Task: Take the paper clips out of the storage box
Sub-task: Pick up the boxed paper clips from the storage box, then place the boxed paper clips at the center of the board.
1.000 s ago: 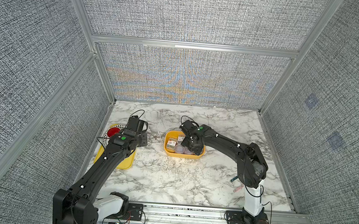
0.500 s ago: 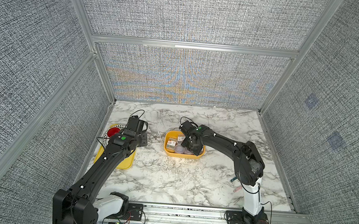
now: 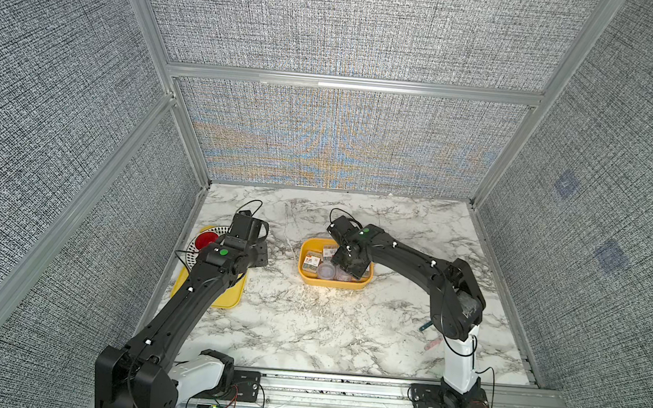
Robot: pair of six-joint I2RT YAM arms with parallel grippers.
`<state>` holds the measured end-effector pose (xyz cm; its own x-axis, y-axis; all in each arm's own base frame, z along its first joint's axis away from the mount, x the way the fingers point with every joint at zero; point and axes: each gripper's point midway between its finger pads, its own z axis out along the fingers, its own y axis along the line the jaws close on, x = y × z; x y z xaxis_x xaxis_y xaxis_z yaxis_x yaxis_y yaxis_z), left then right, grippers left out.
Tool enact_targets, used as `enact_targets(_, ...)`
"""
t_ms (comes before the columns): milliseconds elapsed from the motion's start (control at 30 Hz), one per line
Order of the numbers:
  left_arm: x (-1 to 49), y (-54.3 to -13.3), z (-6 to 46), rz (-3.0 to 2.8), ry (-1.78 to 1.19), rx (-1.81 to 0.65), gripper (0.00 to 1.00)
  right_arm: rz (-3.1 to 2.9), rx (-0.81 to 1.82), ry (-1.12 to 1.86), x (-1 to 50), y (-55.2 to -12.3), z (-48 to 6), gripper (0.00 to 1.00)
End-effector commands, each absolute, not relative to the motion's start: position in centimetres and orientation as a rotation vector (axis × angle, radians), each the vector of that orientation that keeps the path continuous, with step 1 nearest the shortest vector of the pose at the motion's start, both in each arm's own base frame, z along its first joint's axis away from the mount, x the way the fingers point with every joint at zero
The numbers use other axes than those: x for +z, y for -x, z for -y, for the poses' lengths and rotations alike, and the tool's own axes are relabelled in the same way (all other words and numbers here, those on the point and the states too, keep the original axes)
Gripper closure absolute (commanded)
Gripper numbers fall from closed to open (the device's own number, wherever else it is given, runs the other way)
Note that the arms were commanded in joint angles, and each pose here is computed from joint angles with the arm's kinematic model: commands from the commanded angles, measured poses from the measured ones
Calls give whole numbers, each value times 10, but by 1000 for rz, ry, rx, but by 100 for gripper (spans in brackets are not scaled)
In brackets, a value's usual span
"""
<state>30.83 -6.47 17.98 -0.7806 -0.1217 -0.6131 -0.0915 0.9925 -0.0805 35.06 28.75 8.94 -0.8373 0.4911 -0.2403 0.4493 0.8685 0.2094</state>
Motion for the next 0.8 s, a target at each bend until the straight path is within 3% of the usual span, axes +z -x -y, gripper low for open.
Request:
enact_targets(0,180,-306,63,-2473,151,-56,49,-2710,149,-681,109,-353,-278,42)
enact_targets(467,188,-300,55,-2450,171,-26,49,-2590,199,-456,201,-340,-285,44)
enact_targets(767,226,-263,30,-2354,231,31,49,-2628,176,-33,209,-301,-318,46)
